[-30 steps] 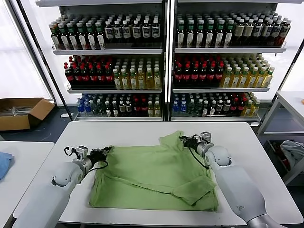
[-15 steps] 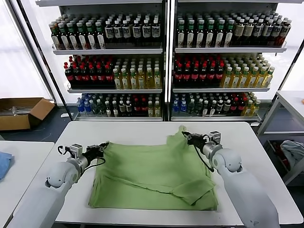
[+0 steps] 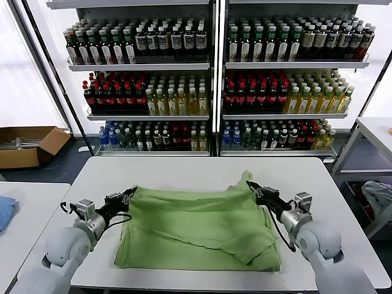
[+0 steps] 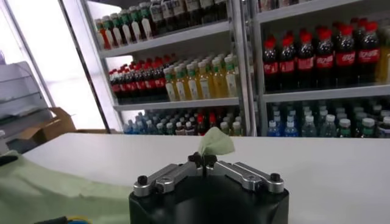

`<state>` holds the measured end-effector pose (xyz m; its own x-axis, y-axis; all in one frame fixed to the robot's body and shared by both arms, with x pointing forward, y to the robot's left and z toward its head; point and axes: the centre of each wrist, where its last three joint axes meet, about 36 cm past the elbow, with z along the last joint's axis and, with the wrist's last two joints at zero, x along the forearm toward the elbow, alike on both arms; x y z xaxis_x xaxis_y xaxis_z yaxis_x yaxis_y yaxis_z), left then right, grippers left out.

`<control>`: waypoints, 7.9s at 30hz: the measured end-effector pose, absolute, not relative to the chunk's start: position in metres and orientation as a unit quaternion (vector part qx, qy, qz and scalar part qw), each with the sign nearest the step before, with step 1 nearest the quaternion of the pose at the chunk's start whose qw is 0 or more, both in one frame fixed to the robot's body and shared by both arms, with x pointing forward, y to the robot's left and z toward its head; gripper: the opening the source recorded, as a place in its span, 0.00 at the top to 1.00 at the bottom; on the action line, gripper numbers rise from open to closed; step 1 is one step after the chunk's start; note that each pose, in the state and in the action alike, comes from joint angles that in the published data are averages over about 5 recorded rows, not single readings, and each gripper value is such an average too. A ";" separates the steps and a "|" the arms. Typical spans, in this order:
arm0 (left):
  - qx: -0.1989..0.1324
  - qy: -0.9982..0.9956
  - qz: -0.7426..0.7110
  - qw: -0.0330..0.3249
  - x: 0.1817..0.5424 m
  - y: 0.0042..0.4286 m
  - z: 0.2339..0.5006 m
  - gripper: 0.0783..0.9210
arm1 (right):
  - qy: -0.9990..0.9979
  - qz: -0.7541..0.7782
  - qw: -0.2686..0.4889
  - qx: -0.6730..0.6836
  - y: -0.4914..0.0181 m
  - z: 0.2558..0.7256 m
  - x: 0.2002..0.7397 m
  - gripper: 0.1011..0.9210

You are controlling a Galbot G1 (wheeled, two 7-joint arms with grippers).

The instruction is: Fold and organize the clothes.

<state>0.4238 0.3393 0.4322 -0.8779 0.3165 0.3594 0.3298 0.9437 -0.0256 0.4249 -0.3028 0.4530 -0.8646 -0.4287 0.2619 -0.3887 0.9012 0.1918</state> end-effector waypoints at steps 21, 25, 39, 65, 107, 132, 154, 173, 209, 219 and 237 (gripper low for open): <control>-0.151 -0.954 -0.049 0.255 0.327 0.333 0.405 0.81 | -0.962 -0.039 0.209 0.168 -0.314 0.438 0.295 0.86; -0.144 -0.952 -0.061 0.262 0.318 0.336 0.408 0.68 | -0.965 -0.024 0.212 0.153 -0.324 0.440 0.290 0.72; -0.094 -0.966 -0.033 0.237 0.300 0.323 0.423 0.19 | -0.988 0.003 0.139 0.066 -0.380 0.446 0.283 0.23; 0.026 -0.960 0.031 0.276 0.290 0.254 0.388 0.51 | -0.995 -0.002 0.096 0.021 -0.402 0.439 0.261 0.12; 0.132 -0.972 -0.094 0.168 0.340 0.441 0.473 0.98 | -0.996 -0.014 0.078 0.033 -0.393 0.446 0.268 0.12; 0.010 -0.989 -0.011 0.146 0.327 0.318 0.498 0.98 | -0.994 -0.029 0.099 0.048 -0.366 0.431 0.260 0.12; -0.054 -0.976 0.079 0.196 0.312 0.233 0.458 0.98 | -0.992 -0.030 0.109 0.062 -0.341 0.421 0.256 0.12; -0.129 -0.962 0.059 0.233 0.305 0.176 0.420 0.72 | -0.992 -0.029 0.109 0.062 -0.344 0.419 0.255 0.12; -0.113 -0.976 -0.033 0.183 0.321 0.219 0.398 0.12 | -0.993 -0.025 0.102 0.061 -0.351 0.421 0.254 0.12; -0.154 -0.967 -0.046 0.197 0.307 0.191 0.390 0.12 | -0.993 -0.030 0.098 0.057 -0.350 0.420 0.255 0.12; -0.122 -0.981 -0.004 0.153 0.309 0.235 0.463 0.12 | -0.993 -0.032 0.096 0.053 -0.354 0.418 0.254 0.12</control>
<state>0.3089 0.2348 0.4631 -0.9230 0.2390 0.3015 0.2414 0.9700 -0.0297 0.2539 -0.3538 0.4179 -0.9758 -0.1110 0.1881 -0.0989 0.9924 0.0730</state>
